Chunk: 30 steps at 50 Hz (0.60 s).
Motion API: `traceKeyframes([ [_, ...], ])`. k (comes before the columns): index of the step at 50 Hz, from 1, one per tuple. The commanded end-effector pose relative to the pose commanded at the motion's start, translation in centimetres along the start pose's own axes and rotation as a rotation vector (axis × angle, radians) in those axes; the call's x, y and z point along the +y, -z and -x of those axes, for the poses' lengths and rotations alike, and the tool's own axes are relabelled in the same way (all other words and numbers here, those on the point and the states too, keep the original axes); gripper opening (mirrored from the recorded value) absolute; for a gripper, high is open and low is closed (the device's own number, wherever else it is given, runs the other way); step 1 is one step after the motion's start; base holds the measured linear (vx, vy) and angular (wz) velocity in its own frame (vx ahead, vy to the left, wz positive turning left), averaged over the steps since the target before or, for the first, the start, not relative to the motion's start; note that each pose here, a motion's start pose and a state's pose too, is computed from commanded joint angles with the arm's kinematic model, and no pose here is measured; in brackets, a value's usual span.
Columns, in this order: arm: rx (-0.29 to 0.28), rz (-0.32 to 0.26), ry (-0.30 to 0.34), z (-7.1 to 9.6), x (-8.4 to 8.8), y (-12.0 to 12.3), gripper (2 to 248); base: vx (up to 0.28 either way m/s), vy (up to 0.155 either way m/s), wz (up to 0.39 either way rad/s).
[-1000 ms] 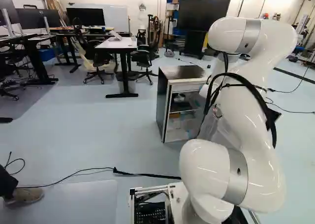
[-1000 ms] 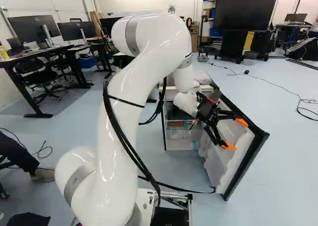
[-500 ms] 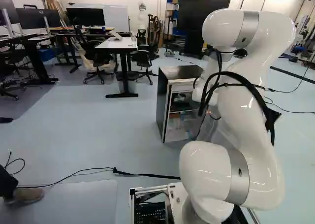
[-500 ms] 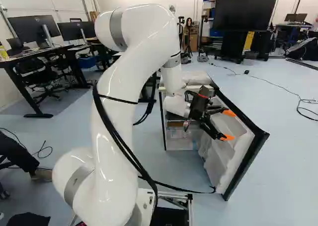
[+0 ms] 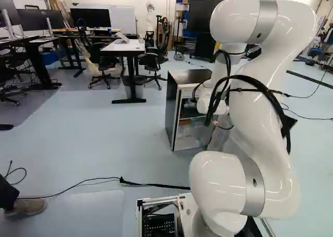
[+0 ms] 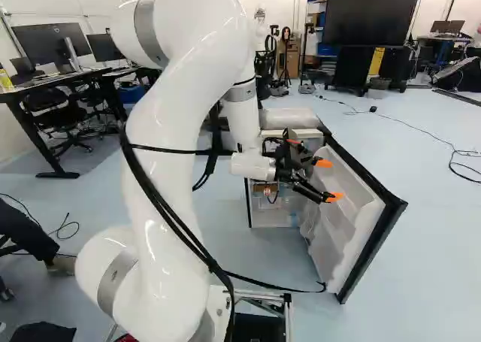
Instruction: Open the fridge door
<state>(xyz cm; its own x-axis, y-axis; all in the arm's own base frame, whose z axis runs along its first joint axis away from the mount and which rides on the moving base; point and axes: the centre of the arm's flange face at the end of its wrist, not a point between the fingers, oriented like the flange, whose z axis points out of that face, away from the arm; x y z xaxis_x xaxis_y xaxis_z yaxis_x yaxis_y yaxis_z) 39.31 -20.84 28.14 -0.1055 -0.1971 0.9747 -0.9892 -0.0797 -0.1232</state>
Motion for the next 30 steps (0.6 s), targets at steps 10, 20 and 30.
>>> traceKeyframes([
  [10, -0.026, -0.119, 0.052, 0.1, 0.7, 2.2, 247, 0.000, 0.000, 0.000],
  [20, -0.052, -0.239, 0.102, 0.3, 1.5, 4.4, 247, 0.000, 0.000, 0.000],
  [30, -0.078, -0.360, 0.150, 0.4, 2.3, 6.6, 247, 0.000, 0.000, 0.000],
])
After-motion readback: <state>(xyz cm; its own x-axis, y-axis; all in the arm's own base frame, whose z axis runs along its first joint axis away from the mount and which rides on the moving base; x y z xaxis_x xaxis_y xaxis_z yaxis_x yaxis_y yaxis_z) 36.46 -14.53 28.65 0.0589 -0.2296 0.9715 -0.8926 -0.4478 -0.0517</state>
